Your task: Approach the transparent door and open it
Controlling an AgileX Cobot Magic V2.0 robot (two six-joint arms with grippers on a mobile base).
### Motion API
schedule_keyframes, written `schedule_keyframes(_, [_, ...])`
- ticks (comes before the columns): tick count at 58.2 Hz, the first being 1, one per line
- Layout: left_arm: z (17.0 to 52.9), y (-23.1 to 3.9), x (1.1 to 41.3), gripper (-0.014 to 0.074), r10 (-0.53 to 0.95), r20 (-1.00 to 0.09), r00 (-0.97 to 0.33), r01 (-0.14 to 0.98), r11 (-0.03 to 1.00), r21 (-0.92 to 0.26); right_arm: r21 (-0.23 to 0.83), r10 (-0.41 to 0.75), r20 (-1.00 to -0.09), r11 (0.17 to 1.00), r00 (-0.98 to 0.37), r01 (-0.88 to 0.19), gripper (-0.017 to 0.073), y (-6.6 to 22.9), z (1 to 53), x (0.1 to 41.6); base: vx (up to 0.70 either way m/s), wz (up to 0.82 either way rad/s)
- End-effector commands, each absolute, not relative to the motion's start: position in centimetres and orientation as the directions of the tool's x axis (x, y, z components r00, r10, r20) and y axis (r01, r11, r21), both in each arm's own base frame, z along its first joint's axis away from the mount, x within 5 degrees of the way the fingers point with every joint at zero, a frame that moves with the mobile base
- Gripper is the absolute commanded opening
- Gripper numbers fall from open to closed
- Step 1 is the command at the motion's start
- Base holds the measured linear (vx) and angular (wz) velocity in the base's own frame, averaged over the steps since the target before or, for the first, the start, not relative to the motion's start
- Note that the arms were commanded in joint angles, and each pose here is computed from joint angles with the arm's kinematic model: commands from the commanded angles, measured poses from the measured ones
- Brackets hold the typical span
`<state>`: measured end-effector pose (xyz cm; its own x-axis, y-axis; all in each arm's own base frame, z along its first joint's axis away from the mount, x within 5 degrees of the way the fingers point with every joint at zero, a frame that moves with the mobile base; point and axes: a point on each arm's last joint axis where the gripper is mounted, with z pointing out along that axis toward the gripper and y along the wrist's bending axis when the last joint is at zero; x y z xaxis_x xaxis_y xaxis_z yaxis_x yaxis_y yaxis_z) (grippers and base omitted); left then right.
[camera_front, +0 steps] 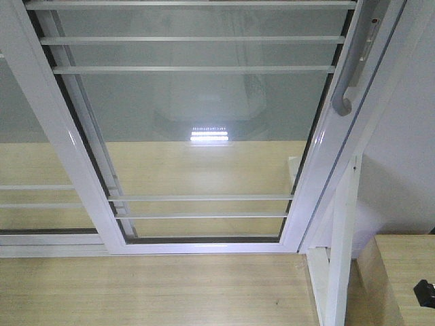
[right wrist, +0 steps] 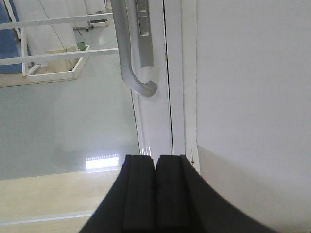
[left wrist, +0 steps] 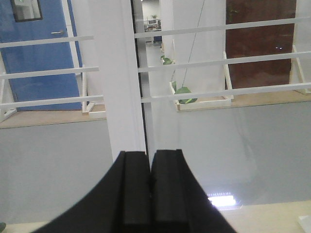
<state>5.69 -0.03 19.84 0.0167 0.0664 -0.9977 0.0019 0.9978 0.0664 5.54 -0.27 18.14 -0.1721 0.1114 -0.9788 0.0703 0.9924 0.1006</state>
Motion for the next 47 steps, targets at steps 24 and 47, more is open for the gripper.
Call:
schedule_keyframes(24, [20.20, 0.02, 5.61, -0.0006, 0.048, -0.994, 0.098, -0.008, 0.999, 0.048, 0.092, 0.099, -0.989, 0.993, -0.109, 0.068, -0.0006, -0.32, 18.66, 5.72, 0.00, 0.00])
schedule_keyframes(47, [20.20, 0.02, 5.61, -0.0006, 0.067, -0.993, 0.098, -0.009, 0.998, 0.067, 0.078, 0.086, -0.989, 0.994, -0.121, 0.070, -0.0006, -0.34, 18.55, 5.71, 0.00, 0.00])
